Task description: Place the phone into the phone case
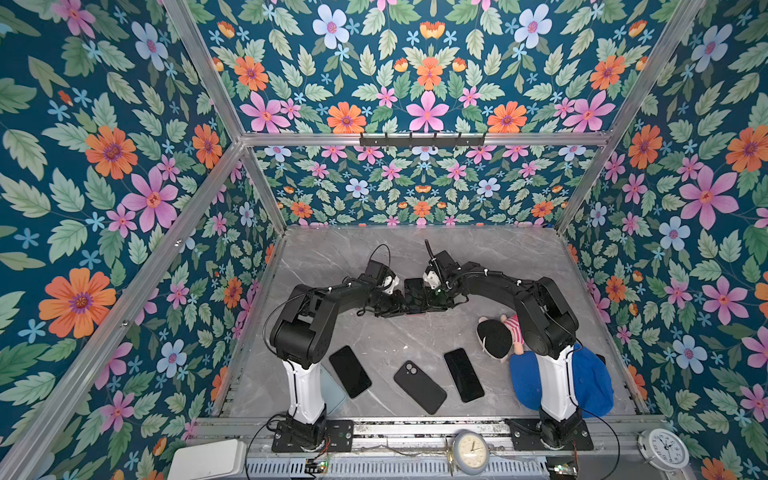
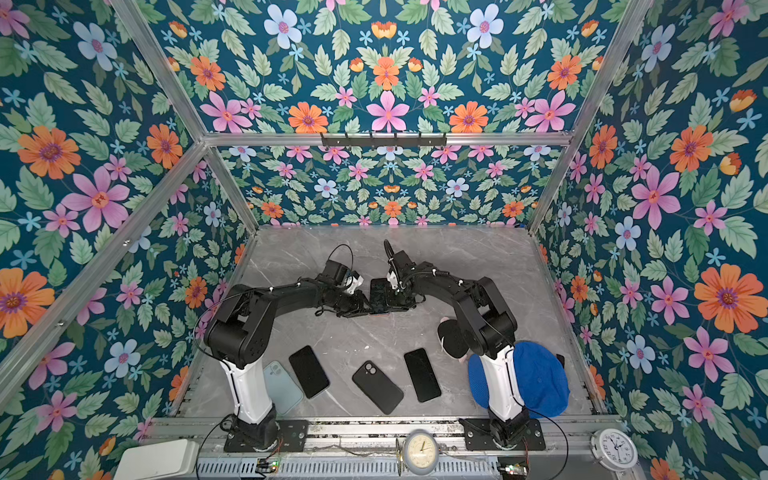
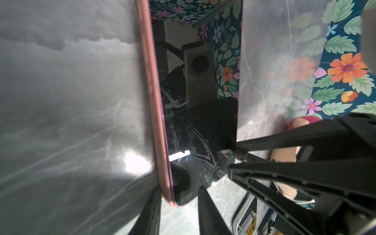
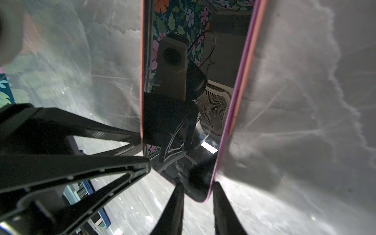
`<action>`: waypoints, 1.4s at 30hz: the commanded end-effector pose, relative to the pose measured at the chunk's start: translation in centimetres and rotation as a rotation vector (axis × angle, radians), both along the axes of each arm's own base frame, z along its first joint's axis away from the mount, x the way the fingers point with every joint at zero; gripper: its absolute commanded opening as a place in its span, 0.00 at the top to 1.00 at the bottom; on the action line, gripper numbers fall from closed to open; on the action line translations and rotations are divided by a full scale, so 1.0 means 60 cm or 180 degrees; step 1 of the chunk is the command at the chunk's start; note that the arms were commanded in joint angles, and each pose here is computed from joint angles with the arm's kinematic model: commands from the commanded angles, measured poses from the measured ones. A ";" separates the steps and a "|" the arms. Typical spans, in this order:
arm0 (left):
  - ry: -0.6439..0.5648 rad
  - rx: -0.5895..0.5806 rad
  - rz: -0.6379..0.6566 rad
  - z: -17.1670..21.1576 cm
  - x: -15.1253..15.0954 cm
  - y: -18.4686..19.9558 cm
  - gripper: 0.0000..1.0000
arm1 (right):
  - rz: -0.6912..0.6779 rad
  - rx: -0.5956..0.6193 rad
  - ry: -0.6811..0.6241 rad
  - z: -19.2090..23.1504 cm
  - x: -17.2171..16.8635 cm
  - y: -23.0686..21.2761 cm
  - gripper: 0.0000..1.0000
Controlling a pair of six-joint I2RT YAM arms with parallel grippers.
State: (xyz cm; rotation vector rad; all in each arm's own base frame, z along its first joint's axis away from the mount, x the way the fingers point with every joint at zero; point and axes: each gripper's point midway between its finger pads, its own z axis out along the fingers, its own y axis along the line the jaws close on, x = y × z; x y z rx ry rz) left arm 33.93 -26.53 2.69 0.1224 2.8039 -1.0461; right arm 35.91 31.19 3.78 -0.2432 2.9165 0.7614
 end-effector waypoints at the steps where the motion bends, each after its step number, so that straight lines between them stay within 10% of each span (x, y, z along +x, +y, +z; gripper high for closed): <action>1: 0.0140 0.0036 0.0027 -0.015 -0.014 0.002 0.68 | 0.0043 0.0204 0.0035 0.005 -0.002 0.021 0.78; 42: 0.0088 -0.0128 0.0019 -0.003 -0.019 -0.019 0.71 | -0.0070 0.0322 0.0180 -0.029 -0.016 0.027 0.93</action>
